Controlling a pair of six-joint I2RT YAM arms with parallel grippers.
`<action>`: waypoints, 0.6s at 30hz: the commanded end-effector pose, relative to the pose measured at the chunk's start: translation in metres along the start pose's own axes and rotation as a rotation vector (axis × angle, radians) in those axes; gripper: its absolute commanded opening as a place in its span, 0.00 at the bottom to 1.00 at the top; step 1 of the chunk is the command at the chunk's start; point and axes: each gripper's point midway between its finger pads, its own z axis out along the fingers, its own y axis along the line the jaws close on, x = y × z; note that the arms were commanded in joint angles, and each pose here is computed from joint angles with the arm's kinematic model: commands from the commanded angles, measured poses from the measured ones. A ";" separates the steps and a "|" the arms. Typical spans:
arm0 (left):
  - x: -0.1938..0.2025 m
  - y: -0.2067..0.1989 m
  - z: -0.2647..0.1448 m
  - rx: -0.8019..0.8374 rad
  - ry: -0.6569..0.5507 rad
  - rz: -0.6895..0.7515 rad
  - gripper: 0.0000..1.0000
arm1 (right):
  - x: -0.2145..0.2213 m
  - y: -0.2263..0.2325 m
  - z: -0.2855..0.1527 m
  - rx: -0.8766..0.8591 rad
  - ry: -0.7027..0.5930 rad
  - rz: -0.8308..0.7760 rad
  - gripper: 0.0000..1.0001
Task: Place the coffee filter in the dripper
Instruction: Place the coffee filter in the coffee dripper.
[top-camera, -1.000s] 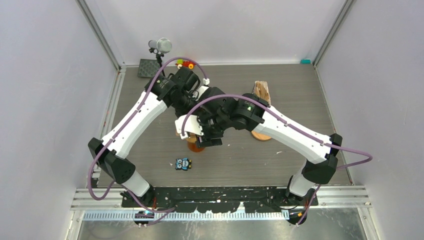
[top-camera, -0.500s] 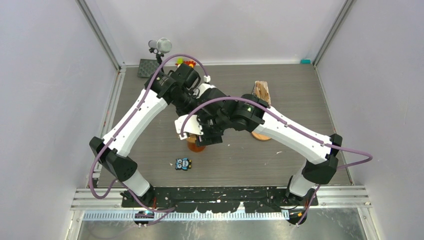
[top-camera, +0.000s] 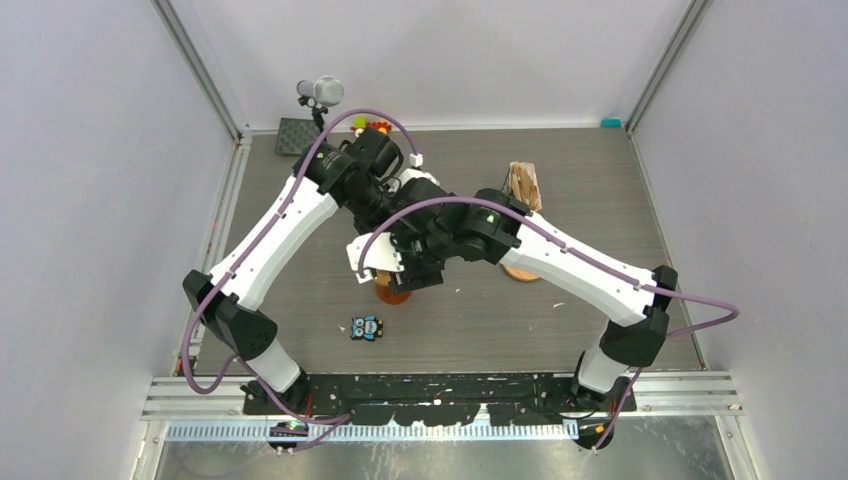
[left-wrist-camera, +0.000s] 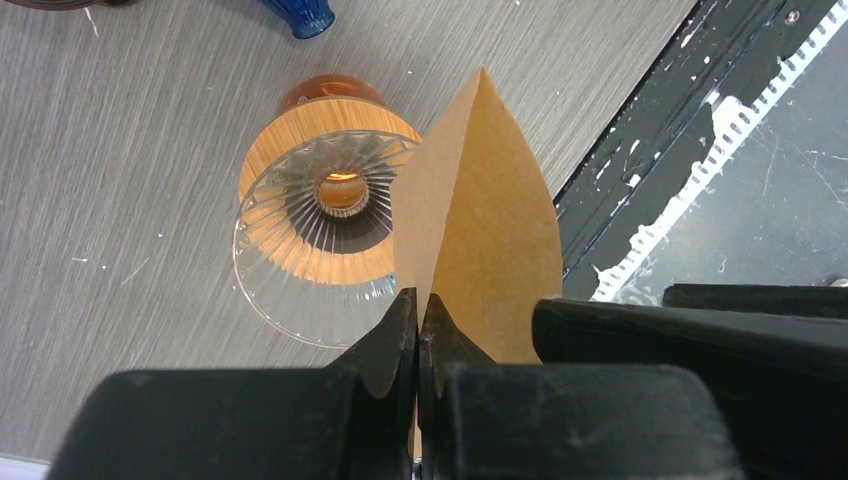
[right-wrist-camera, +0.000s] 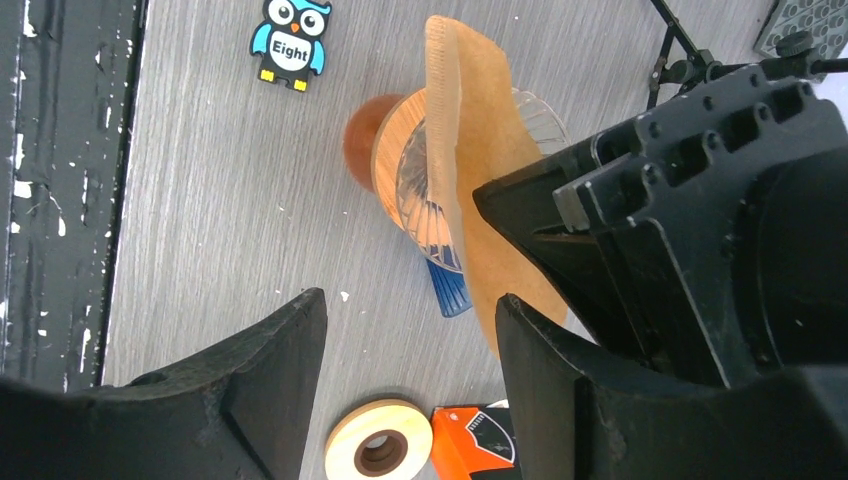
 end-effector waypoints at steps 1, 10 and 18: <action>-0.005 -0.006 -0.012 0.021 -0.028 0.013 0.00 | -0.002 -0.003 0.006 0.003 0.004 -0.033 0.67; -0.003 -0.003 -0.015 0.001 -0.016 0.027 0.02 | 0.010 0.006 0.025 -0.045 0.045 -0.047 0.65; 0.005 0.006 -0.017 -0.054 0.020 0.036 0.08 | 0.011 0.012 0.032 -0.070 0.040 -0.035 0.60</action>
